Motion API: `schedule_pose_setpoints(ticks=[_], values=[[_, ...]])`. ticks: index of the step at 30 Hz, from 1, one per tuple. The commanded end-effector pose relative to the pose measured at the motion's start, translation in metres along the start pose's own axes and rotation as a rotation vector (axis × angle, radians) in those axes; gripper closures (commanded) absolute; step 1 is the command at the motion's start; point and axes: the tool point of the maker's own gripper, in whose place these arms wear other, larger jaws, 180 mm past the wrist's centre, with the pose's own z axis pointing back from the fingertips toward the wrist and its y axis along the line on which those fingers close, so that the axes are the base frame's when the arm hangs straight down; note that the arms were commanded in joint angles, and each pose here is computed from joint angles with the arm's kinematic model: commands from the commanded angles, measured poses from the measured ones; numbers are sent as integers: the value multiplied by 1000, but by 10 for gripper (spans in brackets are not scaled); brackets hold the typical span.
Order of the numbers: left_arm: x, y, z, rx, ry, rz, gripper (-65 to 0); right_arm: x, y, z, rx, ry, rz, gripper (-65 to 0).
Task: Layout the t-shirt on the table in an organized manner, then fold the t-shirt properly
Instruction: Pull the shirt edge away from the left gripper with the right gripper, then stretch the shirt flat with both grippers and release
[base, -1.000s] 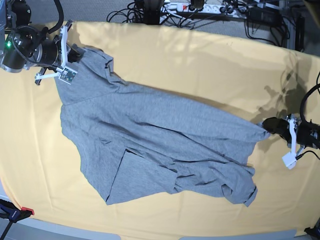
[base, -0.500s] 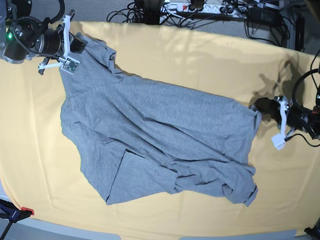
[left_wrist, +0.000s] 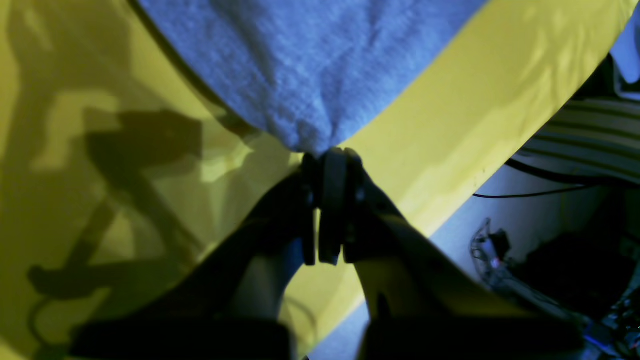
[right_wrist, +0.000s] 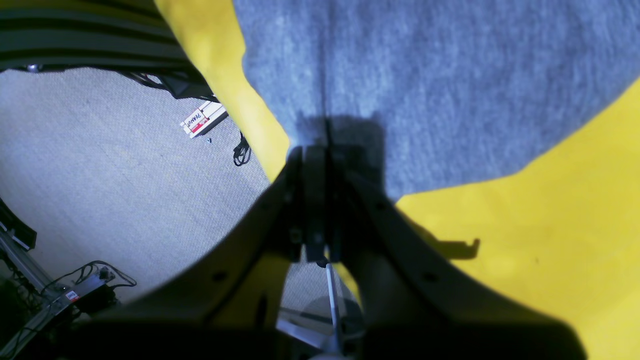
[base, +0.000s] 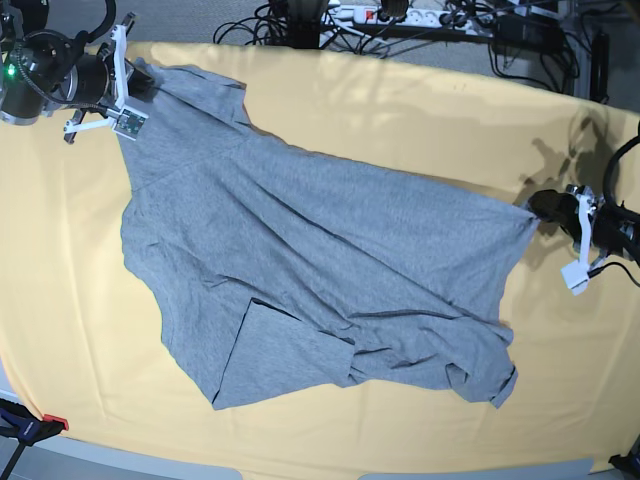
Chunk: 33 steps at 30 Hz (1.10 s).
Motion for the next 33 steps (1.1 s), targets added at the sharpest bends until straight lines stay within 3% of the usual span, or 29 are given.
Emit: schedule_pose_setpoints(ticks=[1,7,14,20,27,33], values=[[7,5,20,33,-26,-10,0,2,-2,5,-11,-2,19,0],[1,8,29,59,-10,-4,0,-4,8,6,39,6,21,0],[-14,-10,10,17,48,-23,0,-1,12,7,60,-10,20,0],[-22,-13,14,25,75,-35,0,2,22,7,111,-34,11,0],[-32,-7,25,50,97,-43,0,-1,22,8,108,-22,15,0],[-66,-10,16,25,173,3,0,-4,19,10,105,-9,24,0]])
